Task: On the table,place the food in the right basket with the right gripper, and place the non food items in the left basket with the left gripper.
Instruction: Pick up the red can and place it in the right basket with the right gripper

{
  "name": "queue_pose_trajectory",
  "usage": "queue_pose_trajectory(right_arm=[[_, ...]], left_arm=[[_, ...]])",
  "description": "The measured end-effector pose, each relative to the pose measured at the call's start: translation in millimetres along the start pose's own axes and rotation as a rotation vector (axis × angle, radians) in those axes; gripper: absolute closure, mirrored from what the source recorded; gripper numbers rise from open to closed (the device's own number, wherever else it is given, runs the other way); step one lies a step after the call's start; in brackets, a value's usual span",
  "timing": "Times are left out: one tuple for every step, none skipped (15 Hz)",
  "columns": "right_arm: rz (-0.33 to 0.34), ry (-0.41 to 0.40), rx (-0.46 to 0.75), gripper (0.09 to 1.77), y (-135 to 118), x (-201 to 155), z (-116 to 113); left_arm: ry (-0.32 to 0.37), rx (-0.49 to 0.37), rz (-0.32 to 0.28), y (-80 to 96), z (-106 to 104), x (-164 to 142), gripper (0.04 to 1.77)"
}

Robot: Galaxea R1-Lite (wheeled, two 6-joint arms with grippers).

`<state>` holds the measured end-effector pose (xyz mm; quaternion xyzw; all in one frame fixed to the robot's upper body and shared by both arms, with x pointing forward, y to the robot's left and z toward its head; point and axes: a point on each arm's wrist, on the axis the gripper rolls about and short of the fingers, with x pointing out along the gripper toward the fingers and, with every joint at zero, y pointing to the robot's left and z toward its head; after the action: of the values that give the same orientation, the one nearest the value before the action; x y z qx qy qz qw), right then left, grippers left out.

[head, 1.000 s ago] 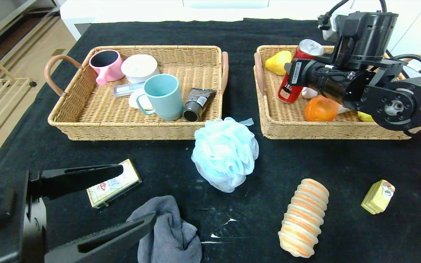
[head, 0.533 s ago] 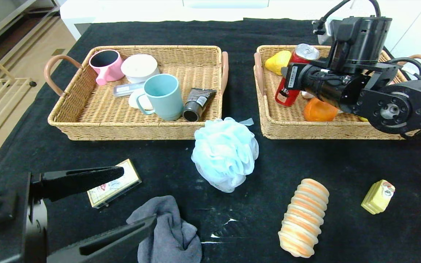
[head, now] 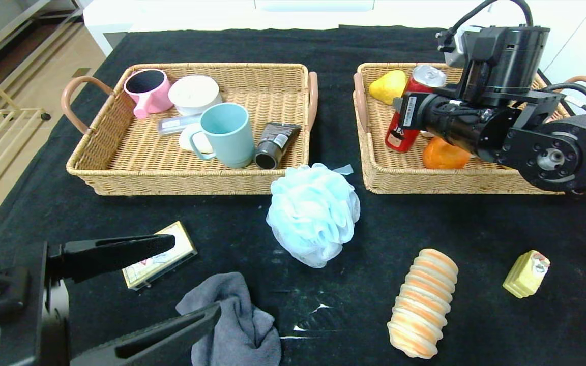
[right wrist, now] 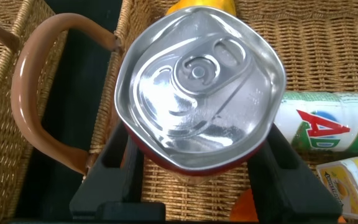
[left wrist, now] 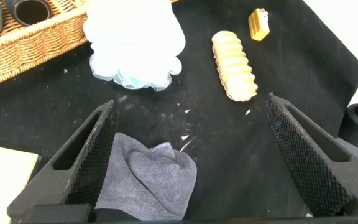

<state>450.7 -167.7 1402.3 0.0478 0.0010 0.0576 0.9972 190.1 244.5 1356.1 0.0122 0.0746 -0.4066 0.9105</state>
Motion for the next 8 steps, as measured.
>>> queue_pose_trajectory(right_arm=[[0.000,0.002,0.000,0.87,-0.2,-0.3,-0.6],[0.000,0.005,-0.002,0.87,-0.2,-0.8,-1.6],[0.000,0.007,-0.002,0.81,-0.3,-1.1,-1.8],[-0.001,0.007,-0.003,0.73,-0.4,-1.2,-2.2],[-0.002,0.007,-0.001,0.66,-0.7,-1.3,-2.2],[-0.002,0.008,-0.002,0.59,-0.9,-1.8,-2.0],[-0.007,0.010,-0.002,0.54,-1.1,-2.6,-1.8],[-0.010,0.012,-0.003,0.50,-0.6,-3.9,-1.5]], left_arm=[[0.003,0.000,0.000,0.1,-0.6,0.3,0.09],[0.004,0.000,0.001,0.1,-0.8,0.6,0.09],[0.005,0.000,0.001,0.1,-0.8,0.6,0.09],[0.006,0.000,0.000,0.1,-0.9,0.7,0.09],[0.006,0.000,0.000,0.1,-0.9,0.7,0.09],[0.008,-0.001,-0.001,0.1,-1.4,1.0,0.09],[0.008,-0.001,-0.002,0.1,-1.5,1.1,0.09],[0.009,-0.001,-0.001,0.1,-1.5,1.2,0.09]])
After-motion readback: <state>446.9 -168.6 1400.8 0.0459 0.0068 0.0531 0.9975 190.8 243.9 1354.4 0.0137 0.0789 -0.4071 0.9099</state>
